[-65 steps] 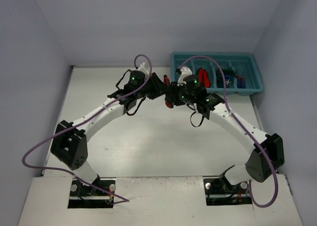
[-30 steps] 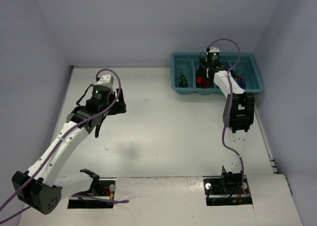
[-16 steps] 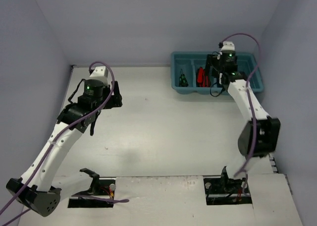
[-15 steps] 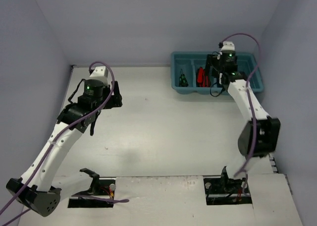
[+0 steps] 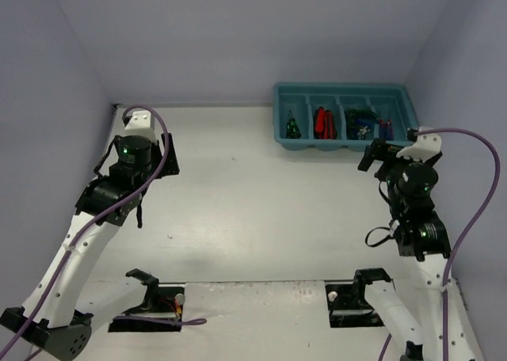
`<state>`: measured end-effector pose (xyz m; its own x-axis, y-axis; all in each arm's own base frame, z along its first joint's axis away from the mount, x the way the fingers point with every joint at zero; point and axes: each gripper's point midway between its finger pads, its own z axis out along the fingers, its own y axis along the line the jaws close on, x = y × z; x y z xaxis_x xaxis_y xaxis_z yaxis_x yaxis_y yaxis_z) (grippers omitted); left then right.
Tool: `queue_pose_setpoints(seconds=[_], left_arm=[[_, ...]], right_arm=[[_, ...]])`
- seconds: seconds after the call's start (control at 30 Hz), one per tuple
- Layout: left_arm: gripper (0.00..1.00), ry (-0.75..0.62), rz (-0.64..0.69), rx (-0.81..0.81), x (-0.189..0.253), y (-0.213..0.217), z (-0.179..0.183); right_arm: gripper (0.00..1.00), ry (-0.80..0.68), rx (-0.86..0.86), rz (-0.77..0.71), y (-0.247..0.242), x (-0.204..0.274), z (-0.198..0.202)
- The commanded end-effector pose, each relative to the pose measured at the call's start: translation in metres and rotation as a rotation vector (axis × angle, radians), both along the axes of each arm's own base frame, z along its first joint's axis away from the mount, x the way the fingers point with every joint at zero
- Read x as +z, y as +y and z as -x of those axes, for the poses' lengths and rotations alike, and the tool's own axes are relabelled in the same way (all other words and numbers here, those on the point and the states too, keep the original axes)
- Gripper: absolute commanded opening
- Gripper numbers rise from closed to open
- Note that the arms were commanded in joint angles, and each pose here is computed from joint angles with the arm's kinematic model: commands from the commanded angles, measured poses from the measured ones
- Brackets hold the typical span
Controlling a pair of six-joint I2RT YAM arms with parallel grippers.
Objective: Sort the tools into containers
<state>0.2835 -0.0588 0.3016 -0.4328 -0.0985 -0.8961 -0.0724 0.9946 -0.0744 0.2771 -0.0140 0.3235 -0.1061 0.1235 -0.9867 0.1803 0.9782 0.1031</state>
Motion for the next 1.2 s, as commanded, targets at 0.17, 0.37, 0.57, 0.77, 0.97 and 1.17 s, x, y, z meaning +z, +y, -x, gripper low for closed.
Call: queue_pose_setpoints(seconds=[0.17, 0.37, 0.57, 0.77, 0.97, 1.17], left_arm=[[0.71, -0.029, -0.011, 0.092, -0.014, 0.024, 0.017], [0.71, -0.018, -0.018, 0.080, -0.025, 0.025, 0.024], [0.72, 0.004, -0.001, 0.090, -0.036, 0.024, 0.025], [0.72, 0.007, -0.013, 0.111, -0.037, 0.026, 0.022], [0.72, 0.011, 0.018, 0.096, -0.039, 0.020, 0.020], [0.72, 0.023, 0.030, 0.092, -0.042, 0.016, 0.018]], right_arm=[[1.00, -0.045, -0.027, -0.085, -0.004, -0.023, 0.050], [1.00, -0.026, -0.058, -0.082, -0.007, -0.034, 0.050], [1.00, -0.013, -0.086, -0.090, -0.006, -0.037, 0.047], [1.00, -0.014, -0.074, -0.101, -0.002, -0.038, 0.048], [1.00, -0.017, -0.060, -0.101, 0.002, -0.035, 0.047], [1.00, -0.020, -0.040, -0.096, 0.006, -0.031, 0.047]])
